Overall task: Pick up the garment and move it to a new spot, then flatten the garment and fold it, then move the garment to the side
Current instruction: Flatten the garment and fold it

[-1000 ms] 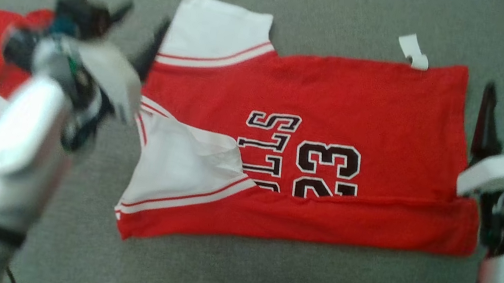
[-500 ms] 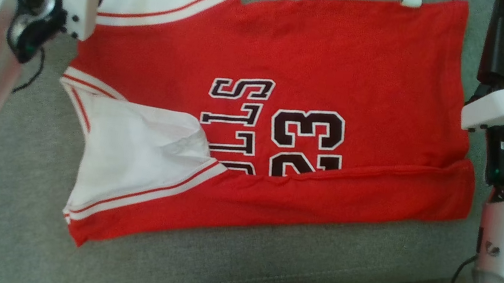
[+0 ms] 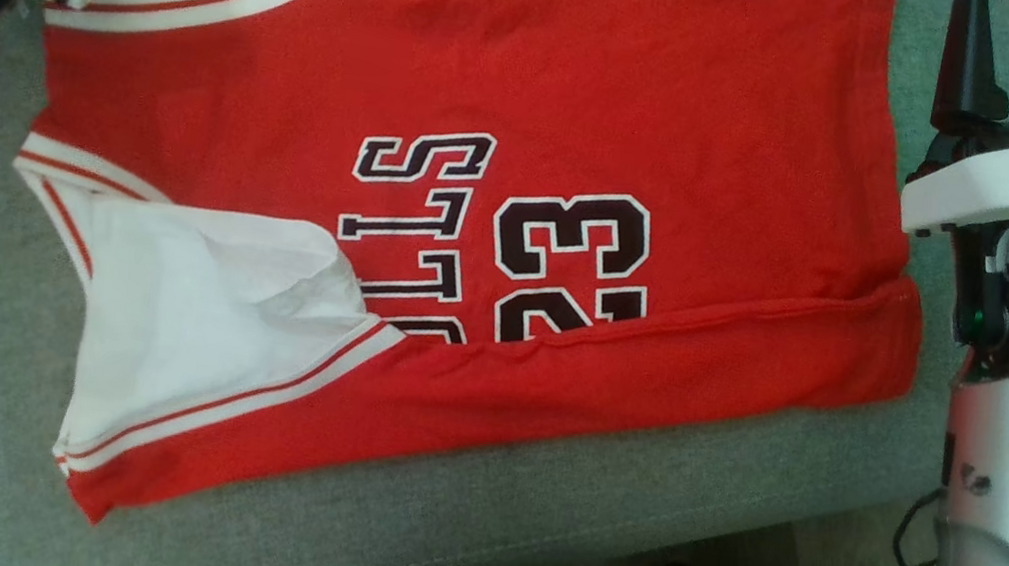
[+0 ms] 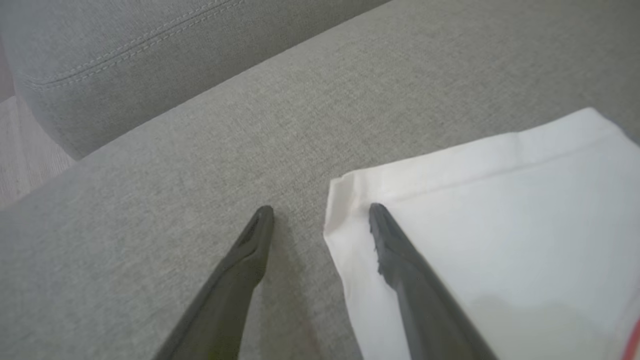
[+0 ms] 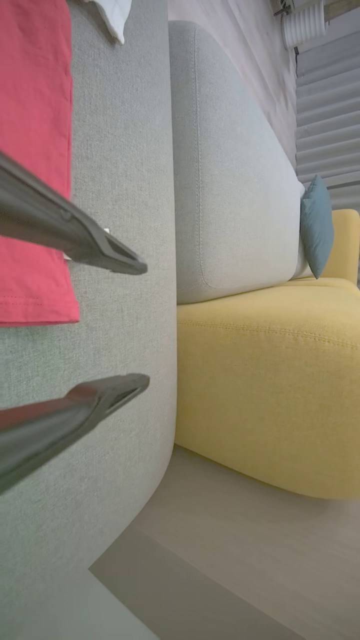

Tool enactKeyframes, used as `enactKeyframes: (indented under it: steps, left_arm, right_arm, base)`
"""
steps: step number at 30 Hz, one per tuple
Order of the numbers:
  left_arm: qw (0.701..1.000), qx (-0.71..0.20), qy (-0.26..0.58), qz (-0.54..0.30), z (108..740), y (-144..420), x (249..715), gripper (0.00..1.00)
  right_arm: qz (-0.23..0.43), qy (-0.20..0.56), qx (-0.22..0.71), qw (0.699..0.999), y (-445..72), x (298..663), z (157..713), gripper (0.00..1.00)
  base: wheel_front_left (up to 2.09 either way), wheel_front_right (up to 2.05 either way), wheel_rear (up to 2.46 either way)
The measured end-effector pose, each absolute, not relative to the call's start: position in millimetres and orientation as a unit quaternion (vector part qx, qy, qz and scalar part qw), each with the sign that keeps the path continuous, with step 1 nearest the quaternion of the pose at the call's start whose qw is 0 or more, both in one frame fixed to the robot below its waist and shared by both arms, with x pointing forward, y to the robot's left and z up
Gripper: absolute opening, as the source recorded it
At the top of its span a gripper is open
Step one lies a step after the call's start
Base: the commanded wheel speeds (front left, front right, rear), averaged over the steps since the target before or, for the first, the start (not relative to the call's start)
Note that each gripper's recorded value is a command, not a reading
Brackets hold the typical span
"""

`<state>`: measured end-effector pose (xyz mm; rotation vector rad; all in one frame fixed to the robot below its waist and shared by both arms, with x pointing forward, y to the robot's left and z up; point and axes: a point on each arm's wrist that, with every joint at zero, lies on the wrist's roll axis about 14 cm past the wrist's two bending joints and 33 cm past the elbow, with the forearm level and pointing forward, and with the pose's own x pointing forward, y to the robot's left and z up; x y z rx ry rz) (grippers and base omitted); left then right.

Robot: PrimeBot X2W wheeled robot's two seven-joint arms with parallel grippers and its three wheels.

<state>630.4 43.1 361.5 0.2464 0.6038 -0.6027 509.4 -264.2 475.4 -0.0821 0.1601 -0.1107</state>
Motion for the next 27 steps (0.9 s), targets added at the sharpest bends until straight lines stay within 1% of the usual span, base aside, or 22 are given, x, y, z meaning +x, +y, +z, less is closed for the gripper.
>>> enactKeyframes:
  steps: [4,8,9,10,15,18,21,25,27]
  left_arm:
    - [0.902,0.122,0.291,-0.295,361.1,37.9,638.7,1.00]
    - [0.896,0.120,0.302,-0.304,357.6,32.1,634.3,1.00]
    - [0.894,0.118,0.306,-0.307,357.6,30.6,632.2,0.53]
    - [0.892,0.115,0.309,-0.311,358.1,28.4,629.9,0.00]
    - [0.887,0.100,0.309,-0.328,365.3,20.0,619.7,0.00]
    - [0.895,0.088,0.294,-0.325,373.7,24.1,618.4,0.00]
    - [0.907,0.045,0.271,-0.319,391.8,22.2,618.5,0.00]
    - [0.917,0.033,0.232,-0.324,414.9,23.2,612.7,0.00]
    - [0.920,0.028,0.221,-0.323,422.1,28.4,607.4,0.00]
  right_arm:
    - [-0.057,0.085,-0.040,0.994,-266.4,508.3,470.3,1.00]
    - [-0.057,0.084,-0.040,0.994,-266.7,508.0,469.7,1.00]
    - [-0.058,0.084,-0.039,0.994,-267.2,508.0,469.7,1.00]
    - [-0.060,0.084,-0.038,0.994,-268.2,507.9,469.7,1.00]
    - [-0.064,0.087,-0.034,0.994,-269.7,510.2,467.9,1.00]
    - [-0.063,0.085,-0.027,0.994,-268.2,517.4,470.3,1.00]
    - [-0.058,0.085,-0.025,0.994,-263.5,525.4,471.9,1.00]
    - [-0.047,0.114,-0.030,0.992,-261.9,535.3,462.1,1.00]
    - [-0.042,0.148,-0.042,0.987,-266.0,538.2,449.3,1.00]
  base:
    - [0.00,0.00,0.00]
    - [0.00,0.00,0.00]
    - [0.00,0.00,0.00]
    - [0.00,0.00,0.00]
    - [0.00,0.00,0.00]
    - [0.00,0.00,0.00]
    - [0.00,0.00,0.00]
    - [0.00,0.00,0.00]
    - [0.00,0.00,0.00]
